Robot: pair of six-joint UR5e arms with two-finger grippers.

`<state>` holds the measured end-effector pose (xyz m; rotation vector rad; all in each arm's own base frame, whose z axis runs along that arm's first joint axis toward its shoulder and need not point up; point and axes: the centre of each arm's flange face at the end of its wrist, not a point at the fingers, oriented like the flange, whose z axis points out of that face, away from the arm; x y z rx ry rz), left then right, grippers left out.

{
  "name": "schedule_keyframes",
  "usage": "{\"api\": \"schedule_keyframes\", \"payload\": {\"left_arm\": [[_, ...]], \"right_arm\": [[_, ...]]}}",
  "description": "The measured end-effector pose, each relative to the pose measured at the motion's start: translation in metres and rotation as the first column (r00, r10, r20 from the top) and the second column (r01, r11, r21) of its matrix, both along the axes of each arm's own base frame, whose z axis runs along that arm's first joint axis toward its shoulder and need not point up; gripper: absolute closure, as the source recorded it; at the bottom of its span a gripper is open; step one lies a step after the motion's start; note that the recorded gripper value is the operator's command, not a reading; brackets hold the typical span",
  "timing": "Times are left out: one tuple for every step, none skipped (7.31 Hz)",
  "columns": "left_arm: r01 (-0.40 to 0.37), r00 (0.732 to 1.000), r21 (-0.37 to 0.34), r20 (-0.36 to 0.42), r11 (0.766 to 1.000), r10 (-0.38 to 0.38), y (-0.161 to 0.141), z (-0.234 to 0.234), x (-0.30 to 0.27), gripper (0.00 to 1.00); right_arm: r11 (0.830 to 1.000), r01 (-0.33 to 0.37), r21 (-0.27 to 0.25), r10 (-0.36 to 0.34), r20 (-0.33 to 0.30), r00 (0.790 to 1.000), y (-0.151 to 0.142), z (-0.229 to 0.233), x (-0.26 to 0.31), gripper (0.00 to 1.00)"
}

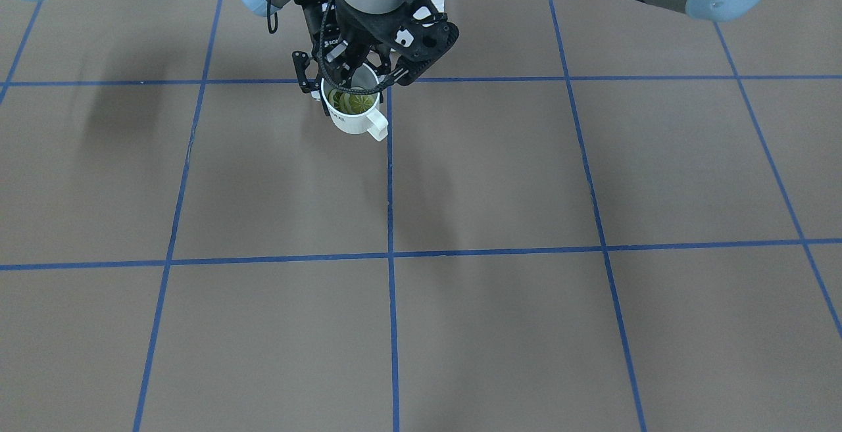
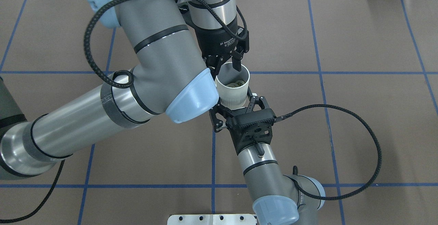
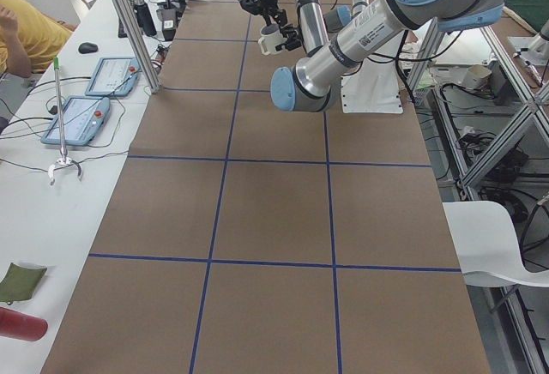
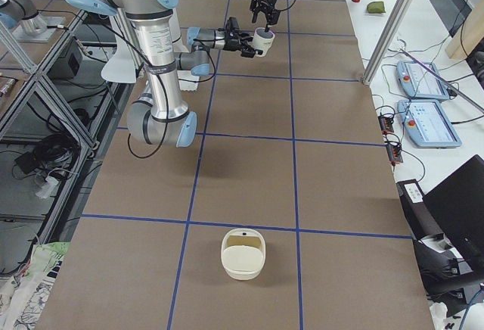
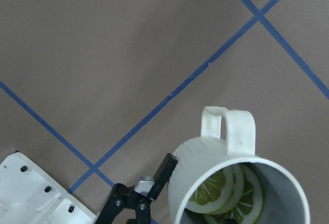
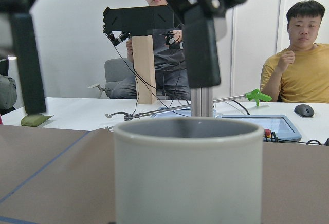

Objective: Left arm hands cup to right arm to dump lemon

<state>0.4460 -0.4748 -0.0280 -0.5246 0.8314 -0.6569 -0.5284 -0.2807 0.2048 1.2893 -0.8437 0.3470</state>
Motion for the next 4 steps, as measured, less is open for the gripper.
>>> {"api": "schedule_keyframes", "payload": {"left_arm": [[0.035, 0.999, 0.017, -0.017, 0.999, -0.034, -0.01, -0.005, -0.024, 0.0], [0.069, 0.997, 0.029, -0.028, 0.997, -0.069, -0.021, -0.007, -0.046, 0.0], [0.094, 0.995, 0.034, -0.031, 0.995, -0.093, -0.03, -0.007, -0.061, 0.0], [0.111, 0.994, 0.033, -0.028, 0.993, -0.11, -0.037, -0.003, -0.069, 0.0]], "right_arm": [[1.0, 0.0, 0.0, 0.0, 0.002, 1.0, -0.001, -0.001, 0.001, 1.0], [1.0, -0.004, -0.001, 0.004, 0.006, 1.0, -0.005, -0.001, 0.004, 1.0], [1.0, -0.014, -0.001, 0.014, 0.018, 1.0, -0.01, 0.0, 0.011, 0.98], [1.0, -0.027, 0.001, 0.027, 0.043, 0.999, -0.017, 0.008, 0.025, 0.97]]}}
